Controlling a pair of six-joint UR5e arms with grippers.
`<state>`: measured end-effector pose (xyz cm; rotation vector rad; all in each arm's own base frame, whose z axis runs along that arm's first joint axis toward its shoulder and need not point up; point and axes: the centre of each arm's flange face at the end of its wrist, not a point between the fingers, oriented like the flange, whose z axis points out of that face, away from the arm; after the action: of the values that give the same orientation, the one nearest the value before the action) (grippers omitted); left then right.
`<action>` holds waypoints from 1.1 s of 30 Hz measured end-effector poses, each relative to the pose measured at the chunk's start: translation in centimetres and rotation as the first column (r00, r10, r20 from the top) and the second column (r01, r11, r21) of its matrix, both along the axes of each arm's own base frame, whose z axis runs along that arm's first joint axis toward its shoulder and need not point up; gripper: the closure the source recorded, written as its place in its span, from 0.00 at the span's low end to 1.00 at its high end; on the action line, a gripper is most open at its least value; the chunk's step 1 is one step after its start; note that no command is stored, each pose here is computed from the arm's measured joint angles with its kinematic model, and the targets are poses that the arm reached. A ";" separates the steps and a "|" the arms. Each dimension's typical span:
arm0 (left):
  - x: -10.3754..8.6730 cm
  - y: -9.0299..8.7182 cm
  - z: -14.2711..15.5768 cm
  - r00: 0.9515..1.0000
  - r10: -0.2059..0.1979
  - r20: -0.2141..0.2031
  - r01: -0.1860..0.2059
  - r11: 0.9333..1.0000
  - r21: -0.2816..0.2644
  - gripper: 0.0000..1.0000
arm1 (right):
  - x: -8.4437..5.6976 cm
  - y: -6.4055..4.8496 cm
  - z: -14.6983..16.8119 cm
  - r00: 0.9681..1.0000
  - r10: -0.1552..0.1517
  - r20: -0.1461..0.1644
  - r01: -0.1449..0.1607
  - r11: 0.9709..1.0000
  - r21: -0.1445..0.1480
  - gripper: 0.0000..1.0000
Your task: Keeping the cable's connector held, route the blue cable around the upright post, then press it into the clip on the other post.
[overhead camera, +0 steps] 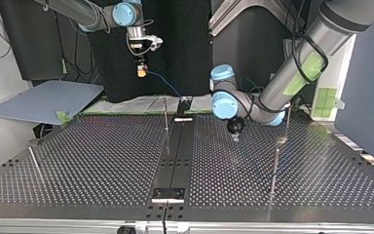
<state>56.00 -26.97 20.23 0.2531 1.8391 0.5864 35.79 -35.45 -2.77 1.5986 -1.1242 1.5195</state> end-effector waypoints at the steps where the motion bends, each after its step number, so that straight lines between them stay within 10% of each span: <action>1: 0.0 -0.1 -0.6 1.000 0.002 -0.009 -0.002 1.000 0.005 0.01 | 0.0 0.0 0.0 1.000 0.000 0.000 0.000 1.000 0.000 1.00; 22: -1.0 -1.1 -6.7 0.991 -0.018 -0.131 0.022 0.999 0.033 0.01 | 0.0 0.0 0.0 1.000 0.000 -0.001 0.000 1.000 0.002 1.00; 33: -2.4 -3.3 -11.9 0.968 -0.111 -0.224 0.105 0.994 -0.037 0.01 | 0.0 0.0 0.0 1.000 0.000 0.000 0.000 1.000 0.001 1.00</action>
<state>53.62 -30.27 8.31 0.4153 2.0357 0.4735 35.79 -35.44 -2.78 1.5995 -1.1248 1.5189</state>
